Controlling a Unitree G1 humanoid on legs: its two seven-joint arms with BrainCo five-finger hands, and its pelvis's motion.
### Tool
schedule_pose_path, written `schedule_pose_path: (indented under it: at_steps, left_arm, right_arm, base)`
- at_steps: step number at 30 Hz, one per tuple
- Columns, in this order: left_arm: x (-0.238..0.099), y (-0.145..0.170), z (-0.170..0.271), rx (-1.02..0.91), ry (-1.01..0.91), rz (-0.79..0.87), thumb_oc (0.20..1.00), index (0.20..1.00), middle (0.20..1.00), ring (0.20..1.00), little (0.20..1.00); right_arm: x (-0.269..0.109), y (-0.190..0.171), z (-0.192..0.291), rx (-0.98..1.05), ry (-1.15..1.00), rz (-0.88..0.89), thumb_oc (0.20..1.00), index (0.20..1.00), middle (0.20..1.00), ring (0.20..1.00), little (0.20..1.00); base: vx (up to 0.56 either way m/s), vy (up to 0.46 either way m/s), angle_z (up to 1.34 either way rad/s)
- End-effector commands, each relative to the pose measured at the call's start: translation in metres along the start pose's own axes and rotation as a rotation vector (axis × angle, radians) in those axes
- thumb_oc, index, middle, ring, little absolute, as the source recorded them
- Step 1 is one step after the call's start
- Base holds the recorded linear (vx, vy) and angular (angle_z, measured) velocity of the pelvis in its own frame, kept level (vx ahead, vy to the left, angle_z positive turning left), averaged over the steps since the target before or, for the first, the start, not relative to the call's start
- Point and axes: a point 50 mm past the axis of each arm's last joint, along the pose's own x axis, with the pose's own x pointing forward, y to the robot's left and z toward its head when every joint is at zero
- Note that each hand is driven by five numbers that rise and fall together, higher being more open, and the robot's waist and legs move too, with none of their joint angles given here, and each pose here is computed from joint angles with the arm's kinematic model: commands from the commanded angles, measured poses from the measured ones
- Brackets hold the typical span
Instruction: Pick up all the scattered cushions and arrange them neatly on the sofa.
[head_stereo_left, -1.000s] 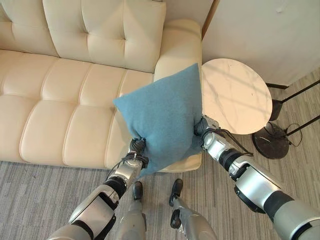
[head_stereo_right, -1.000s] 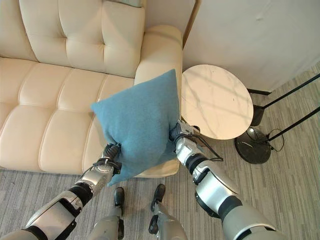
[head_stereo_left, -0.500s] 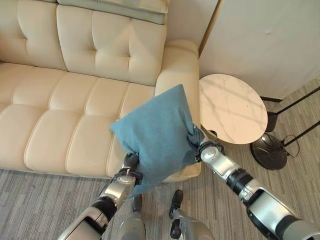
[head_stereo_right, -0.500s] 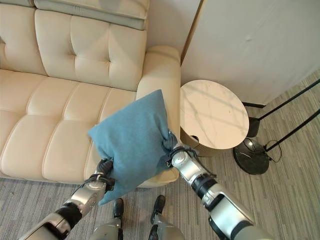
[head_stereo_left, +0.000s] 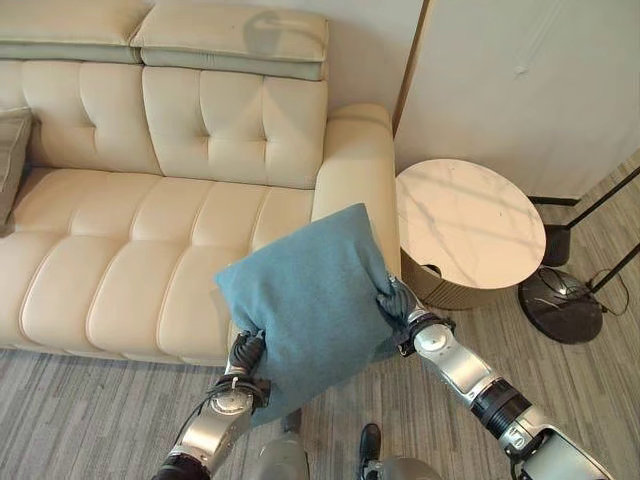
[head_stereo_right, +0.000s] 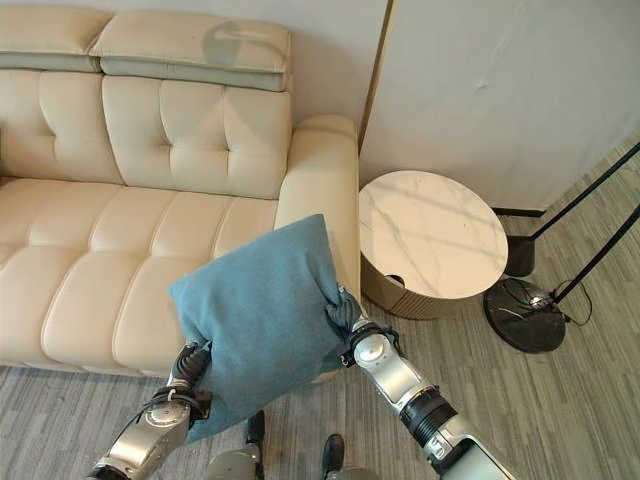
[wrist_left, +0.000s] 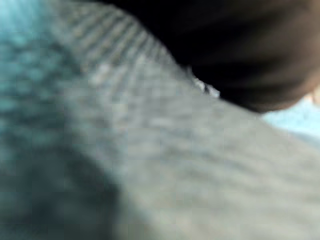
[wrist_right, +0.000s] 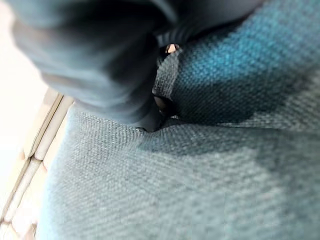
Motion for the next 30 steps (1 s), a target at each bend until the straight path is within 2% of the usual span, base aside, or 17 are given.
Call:
schedule_pose_path:
  at_steps: [1,8,15,20,30]
  left_arm:
    - [-0.009,-0.049,0.106,-0.09,-0.454,-0.212,0.2,0.2,0.2,0.2,0.2]
    - [-0.019,-0.031,0.109,-0.212,-0.498,-0.136,0.2,0.2,0.2,0.2,0.2]
    - [-0.02,-0.035,0.103,-0.228,-0.466,-0.152,0.2,0.2,0.2,0.2,0.2]
    - [-0.018,-0.035,0.1,-0.205,-0.45,-0.154,0.2,0.2,0.2,0.2,0.2]
    - [-0.018,-0.033,0.107,-0.152,-0.491,-0.139,0.2,0.2,0.2,0.2,0.2]
  right_arm:
    - [-0.016,0.043,0.119,0.177,-0.513,0.202,0.2,0.2,0.2,0.2,0.2]
    - [-0.023,0.039,0.136,0.147,-0.604,0.208,0.2,0.2,0.2,0.2,0.2]
    - [-0.022,0.035,0.132,0.158,-0.589,0.188,0.2,0.2,0.2,0.2,0.2]
    - [-0.018,0.03,0.125,0.133,-0.556,0.154,0.2,0.2,0.2,0.2,0.2]
    - [-0.022,0.042,0.133,0.132,-0.588,0.168,0.2,0.2,0.2,0.2,0.2]
  base:
    - [-0.19,-0.092,0.49]
    - [-0.17,-0.029,0.42]
    - [0.0,0.102,0.82]
    - [0.04,0.298,1.13]
    - [0.13,0.337,0.21]
